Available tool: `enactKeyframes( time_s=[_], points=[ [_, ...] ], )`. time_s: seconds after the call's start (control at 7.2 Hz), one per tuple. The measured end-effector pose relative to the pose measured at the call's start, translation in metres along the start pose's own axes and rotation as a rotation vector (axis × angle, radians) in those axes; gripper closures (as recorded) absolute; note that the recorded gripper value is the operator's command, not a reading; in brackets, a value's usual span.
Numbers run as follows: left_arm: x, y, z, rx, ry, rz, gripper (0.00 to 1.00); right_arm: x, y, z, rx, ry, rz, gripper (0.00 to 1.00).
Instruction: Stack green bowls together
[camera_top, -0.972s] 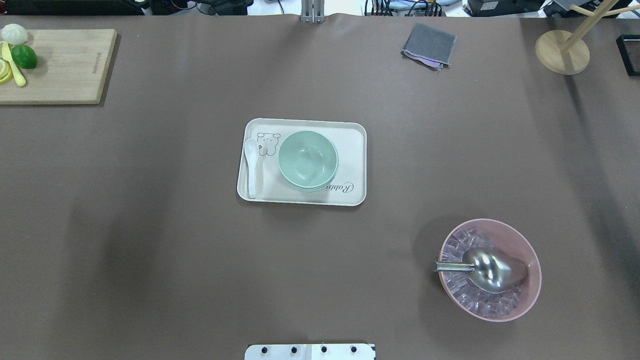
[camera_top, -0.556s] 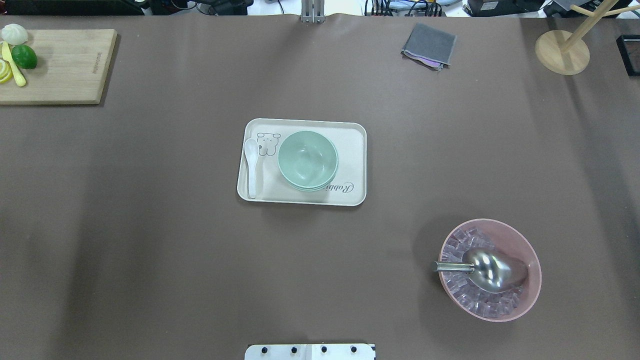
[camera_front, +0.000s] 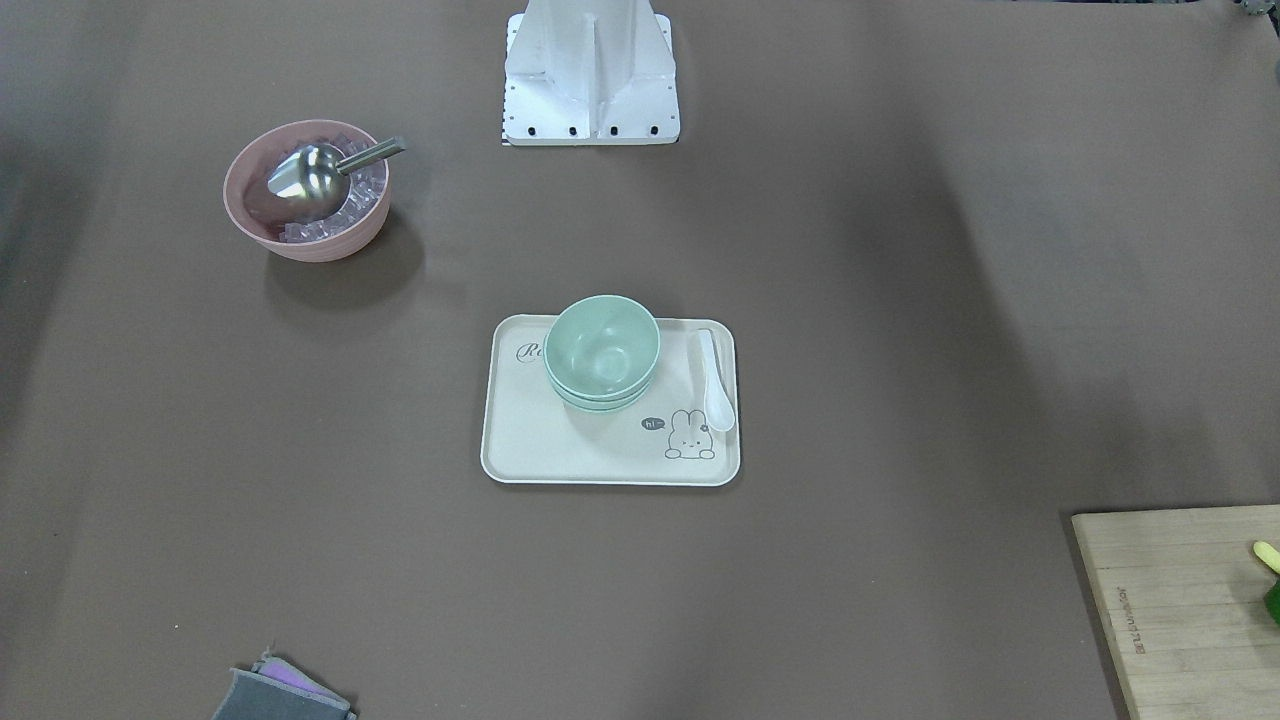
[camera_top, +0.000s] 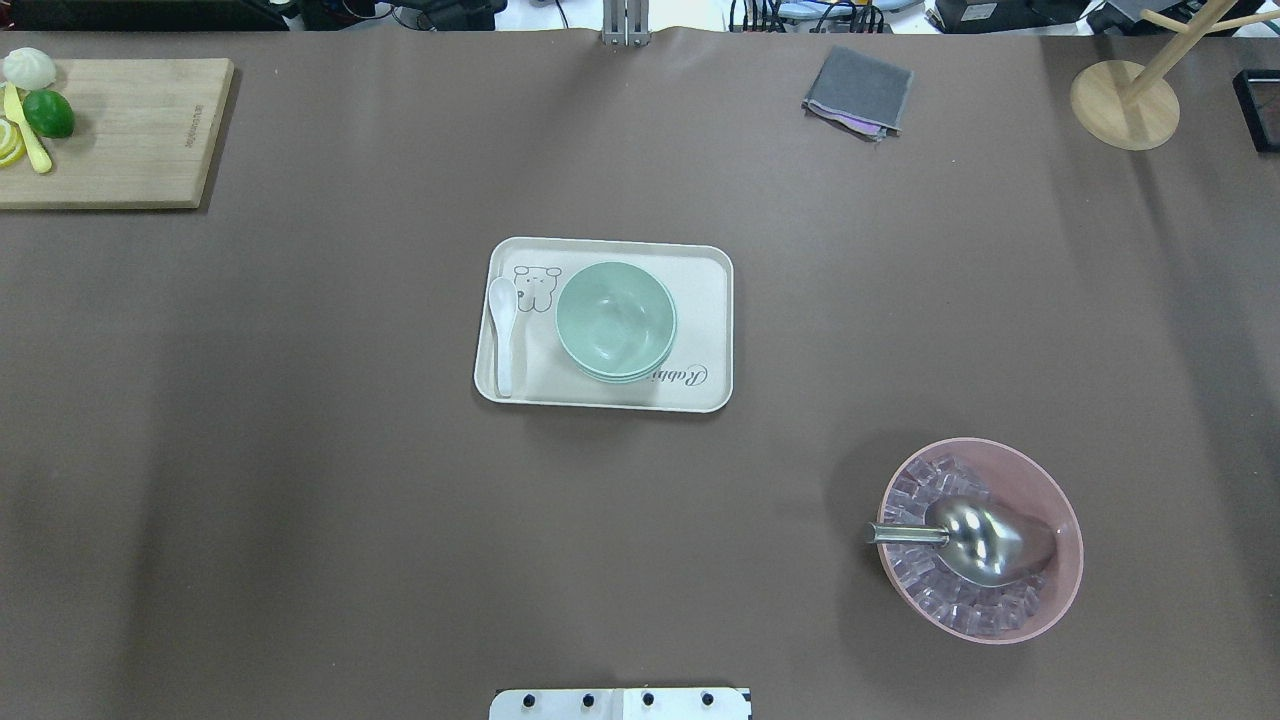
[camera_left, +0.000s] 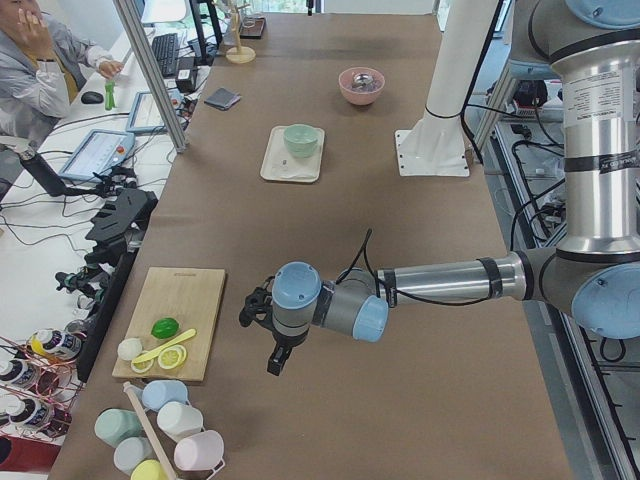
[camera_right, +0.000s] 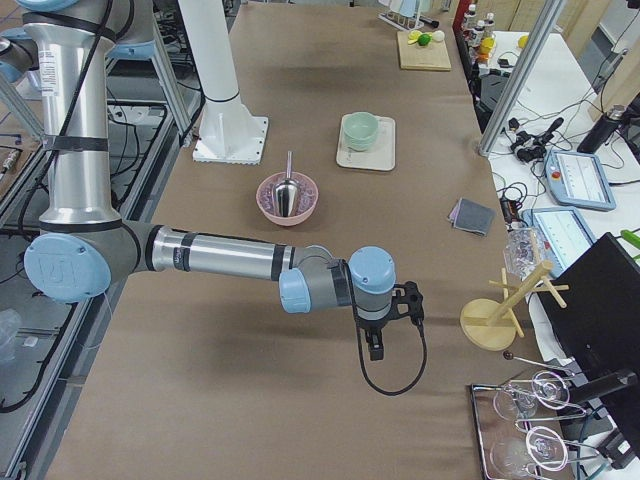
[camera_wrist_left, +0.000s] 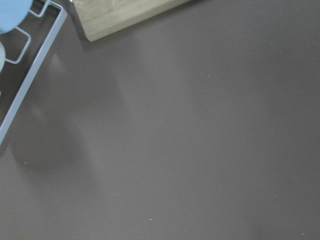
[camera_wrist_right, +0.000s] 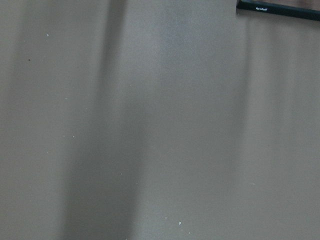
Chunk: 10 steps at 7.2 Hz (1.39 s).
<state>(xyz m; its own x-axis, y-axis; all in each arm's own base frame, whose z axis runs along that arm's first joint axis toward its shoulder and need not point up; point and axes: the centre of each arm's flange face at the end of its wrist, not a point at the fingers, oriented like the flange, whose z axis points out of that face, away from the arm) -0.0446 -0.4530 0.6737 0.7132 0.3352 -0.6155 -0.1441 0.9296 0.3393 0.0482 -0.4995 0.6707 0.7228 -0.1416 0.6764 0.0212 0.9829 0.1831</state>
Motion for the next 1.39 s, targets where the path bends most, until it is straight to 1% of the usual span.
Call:
enactKeyframes(
  time_s=[0.14,0.28,0.42,0.69,1.11,1.39],
  points=[
    [0.008,-0.015,-0.018,-0.012,0.000,-0.025,0.02,-0.003,-0.006,-0.001,-0.008,0.001,0.003,0.00],
    [0.017,-0.028,-0.032,-0.040,0.005,-0.057,0.02,-0.007,-0.013,-0.002,-0.017,0.001,0.009,0.00],
    [0.024,-0.034,-0.042,-0.061,0.009,-0.078,0.02,-0.008,-0.016,-0.003,-0.023,0.001,0.013,0.00],
    [0.028,-0.023,-0.045,-0.080,0.010,-0.093,0.02,-0.009,-0.017,-0.003,-0.025,-0.002,0.015,0.00],
    [0.028,-0.017,-0.043,-0.083,0.017,-0.100,0.02,-0.011,-0.018,-0.004,-0.022,-0.007,0.012,0.00],
    [0.029,-0.017,-0.041,-0.084,0.051,-0.107,0.02,-0.011,-0.018,-0.004,-0.020,-0.006,0.010,0.00]
  ],
)
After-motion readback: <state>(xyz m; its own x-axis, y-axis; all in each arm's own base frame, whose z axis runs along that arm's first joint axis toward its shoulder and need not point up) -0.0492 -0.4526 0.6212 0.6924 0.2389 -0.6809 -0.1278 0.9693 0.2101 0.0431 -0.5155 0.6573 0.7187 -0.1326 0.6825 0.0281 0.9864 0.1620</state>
